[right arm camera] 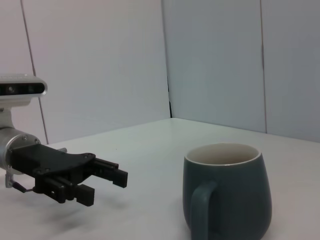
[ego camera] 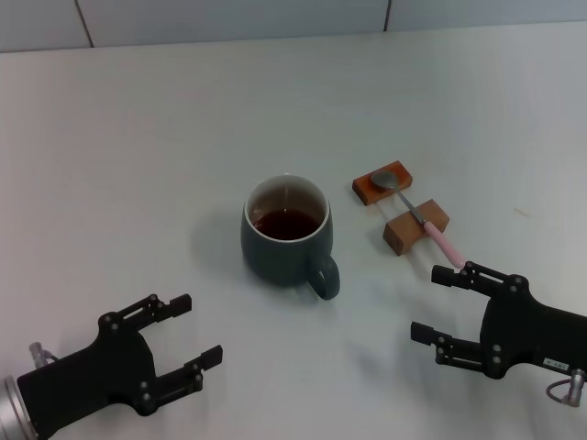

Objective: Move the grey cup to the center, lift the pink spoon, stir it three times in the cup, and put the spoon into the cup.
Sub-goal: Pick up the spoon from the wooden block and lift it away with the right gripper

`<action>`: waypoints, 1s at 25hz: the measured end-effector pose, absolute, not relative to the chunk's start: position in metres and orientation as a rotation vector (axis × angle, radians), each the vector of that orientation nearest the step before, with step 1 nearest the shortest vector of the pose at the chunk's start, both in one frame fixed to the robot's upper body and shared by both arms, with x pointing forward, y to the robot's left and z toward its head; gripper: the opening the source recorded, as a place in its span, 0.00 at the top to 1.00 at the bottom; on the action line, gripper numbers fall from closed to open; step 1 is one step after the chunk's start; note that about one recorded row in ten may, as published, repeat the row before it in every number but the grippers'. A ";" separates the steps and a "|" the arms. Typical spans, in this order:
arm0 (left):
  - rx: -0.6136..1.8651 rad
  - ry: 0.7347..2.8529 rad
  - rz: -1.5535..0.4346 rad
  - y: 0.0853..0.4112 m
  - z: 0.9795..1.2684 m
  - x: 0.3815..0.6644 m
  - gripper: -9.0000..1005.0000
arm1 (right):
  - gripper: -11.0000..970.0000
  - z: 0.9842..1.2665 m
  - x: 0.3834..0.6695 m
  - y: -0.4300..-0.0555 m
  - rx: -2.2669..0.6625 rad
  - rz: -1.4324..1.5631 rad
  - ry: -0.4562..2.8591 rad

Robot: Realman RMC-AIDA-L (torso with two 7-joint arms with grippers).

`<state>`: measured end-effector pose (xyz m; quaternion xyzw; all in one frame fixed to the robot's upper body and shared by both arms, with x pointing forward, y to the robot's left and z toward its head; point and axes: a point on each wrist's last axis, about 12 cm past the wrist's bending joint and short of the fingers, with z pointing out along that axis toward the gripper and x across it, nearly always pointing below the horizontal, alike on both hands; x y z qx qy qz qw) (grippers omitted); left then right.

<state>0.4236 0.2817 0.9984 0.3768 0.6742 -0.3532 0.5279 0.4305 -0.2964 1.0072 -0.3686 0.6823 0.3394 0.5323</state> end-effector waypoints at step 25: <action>0.906 1.605 -0.839 0.281 1.001 0.430 0.19 | 0.20 1.007 0.430 -0.294 -0.874 0.825 1.620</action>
